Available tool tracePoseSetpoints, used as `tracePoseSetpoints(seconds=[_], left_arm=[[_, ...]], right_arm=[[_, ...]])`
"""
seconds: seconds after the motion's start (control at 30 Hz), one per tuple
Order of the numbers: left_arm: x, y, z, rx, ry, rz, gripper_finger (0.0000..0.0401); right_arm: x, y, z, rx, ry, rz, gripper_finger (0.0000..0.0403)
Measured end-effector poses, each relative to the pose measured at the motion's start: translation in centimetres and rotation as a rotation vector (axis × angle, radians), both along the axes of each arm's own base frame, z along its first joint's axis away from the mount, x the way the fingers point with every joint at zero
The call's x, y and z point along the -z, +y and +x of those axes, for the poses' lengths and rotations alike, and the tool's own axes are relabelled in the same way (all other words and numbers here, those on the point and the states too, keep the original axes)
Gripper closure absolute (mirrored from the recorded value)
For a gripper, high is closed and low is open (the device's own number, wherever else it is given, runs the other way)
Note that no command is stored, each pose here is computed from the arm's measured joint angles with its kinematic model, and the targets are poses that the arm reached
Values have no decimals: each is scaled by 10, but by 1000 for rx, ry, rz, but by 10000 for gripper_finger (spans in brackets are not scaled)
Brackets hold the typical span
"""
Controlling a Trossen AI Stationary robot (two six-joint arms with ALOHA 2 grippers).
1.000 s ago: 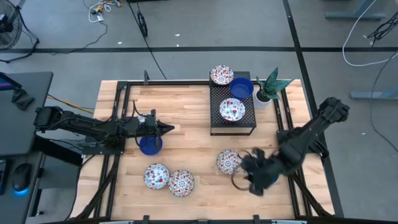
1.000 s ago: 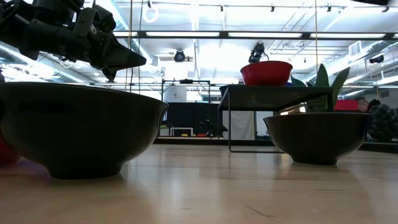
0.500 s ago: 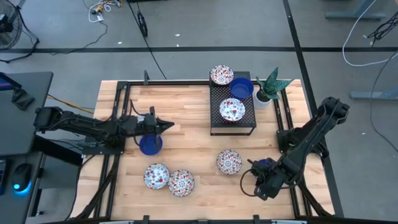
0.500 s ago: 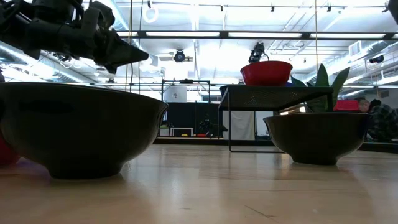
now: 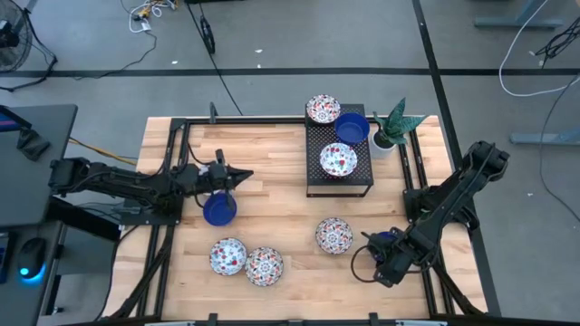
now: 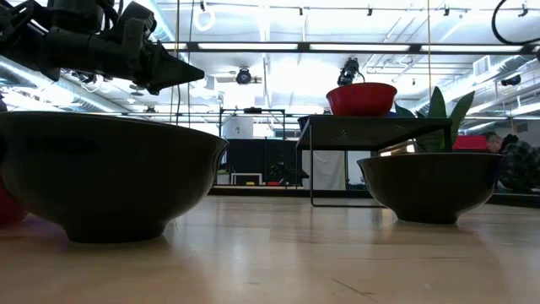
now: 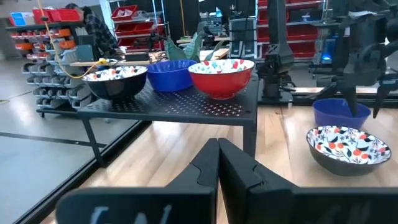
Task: Pick & Place Mini bowls
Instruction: Stack the right blue bowl on top of the other blue bowl on the shelf
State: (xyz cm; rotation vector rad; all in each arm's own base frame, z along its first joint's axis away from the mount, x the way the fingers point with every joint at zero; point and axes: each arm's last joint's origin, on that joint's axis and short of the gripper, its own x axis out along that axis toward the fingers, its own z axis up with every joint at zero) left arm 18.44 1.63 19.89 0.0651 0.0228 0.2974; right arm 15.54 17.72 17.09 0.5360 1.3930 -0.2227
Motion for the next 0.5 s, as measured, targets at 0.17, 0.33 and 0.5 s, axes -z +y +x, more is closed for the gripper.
tracePoseSetpoints(seconds=[0.17, 0.33, 0.5], left_arm=[[0, -2, 0, 55, -4, -23, 392], [1, -3, 1, 83, -3, -51, 392], [3, -4, 1, 117, 7, -89, 392]], right_arm=[[1, 2, -2, -36, -5, 5, 285], [1, 4, -4, -78, -10, -1, 352], [1, 4, -5, -134, -14, -6, 394]])
